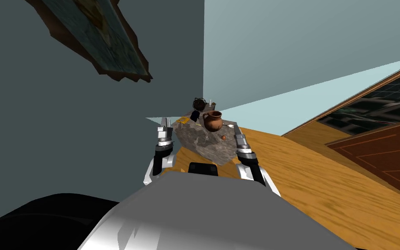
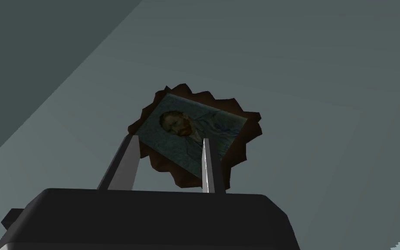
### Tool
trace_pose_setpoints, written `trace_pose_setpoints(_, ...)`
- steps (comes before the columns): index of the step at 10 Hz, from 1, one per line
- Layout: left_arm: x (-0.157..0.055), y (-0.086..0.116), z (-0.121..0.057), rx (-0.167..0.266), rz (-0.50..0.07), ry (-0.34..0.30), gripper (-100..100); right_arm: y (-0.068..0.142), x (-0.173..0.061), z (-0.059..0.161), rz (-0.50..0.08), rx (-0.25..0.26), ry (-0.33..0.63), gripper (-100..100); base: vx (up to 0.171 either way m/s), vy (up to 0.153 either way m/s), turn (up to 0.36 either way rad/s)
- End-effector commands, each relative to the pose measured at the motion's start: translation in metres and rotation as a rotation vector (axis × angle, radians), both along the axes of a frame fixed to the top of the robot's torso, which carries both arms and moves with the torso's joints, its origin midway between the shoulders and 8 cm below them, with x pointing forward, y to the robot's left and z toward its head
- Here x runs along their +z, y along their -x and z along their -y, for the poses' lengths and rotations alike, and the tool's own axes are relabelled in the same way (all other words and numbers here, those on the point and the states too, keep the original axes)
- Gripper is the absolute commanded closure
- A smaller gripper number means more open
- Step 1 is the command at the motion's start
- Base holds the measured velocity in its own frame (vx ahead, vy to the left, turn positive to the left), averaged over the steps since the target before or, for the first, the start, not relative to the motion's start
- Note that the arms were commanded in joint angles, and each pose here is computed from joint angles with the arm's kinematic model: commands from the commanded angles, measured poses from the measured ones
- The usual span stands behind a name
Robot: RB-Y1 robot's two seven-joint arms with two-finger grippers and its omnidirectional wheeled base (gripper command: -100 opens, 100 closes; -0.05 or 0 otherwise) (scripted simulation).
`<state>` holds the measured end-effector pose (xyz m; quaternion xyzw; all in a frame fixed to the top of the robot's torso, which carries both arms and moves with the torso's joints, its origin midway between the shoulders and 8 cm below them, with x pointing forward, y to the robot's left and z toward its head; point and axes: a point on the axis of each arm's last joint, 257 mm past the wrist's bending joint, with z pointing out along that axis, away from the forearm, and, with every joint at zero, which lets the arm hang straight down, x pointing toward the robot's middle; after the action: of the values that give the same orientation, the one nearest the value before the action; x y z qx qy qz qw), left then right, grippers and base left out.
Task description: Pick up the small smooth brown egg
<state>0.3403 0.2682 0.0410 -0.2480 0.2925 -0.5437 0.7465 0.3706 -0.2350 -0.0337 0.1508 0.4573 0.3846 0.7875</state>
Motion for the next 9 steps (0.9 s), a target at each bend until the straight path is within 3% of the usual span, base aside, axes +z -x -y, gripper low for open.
trace_pose_setpoints(1,0.000,0.000,0.000,0.000,0.000,0.000,0,-0.003,-0.007,-0.001,-0.014,-0.025,0.043,-100,-0.012,0.006,-0.061)
trace_pose_setpoints(2,0.000,0.000,0.000,0.000,0.000,0.000,0,-0.008,-0.021,-0.002,-0.046,-0.035,0.071,-100,-0.013,0.004,-0.148)
trace_pose_setpoints(4,0.000,0.000,0.000,0.000,0.000,0.000,0,-0.008,-0.021,-0.002,-0.042,-0.054,0.102,-100,-0.005,0.006,-0.019)
trace_pose_setpoints(7,0.000,0.000,0.000,0.000,0.000,0.000,0,-0.019,-0.049,-0.005,-0.102,-0.085,0.187,-100,-0.004,0.007,-0.106)
trace_pose_setpoints(9,0.000,0.000,0.000,0.000,0.000,0.000,0,-0.019,-0.049,-0.005,-0.098,-0.102,0.218,-100,-0.004,0.008,-0.022)
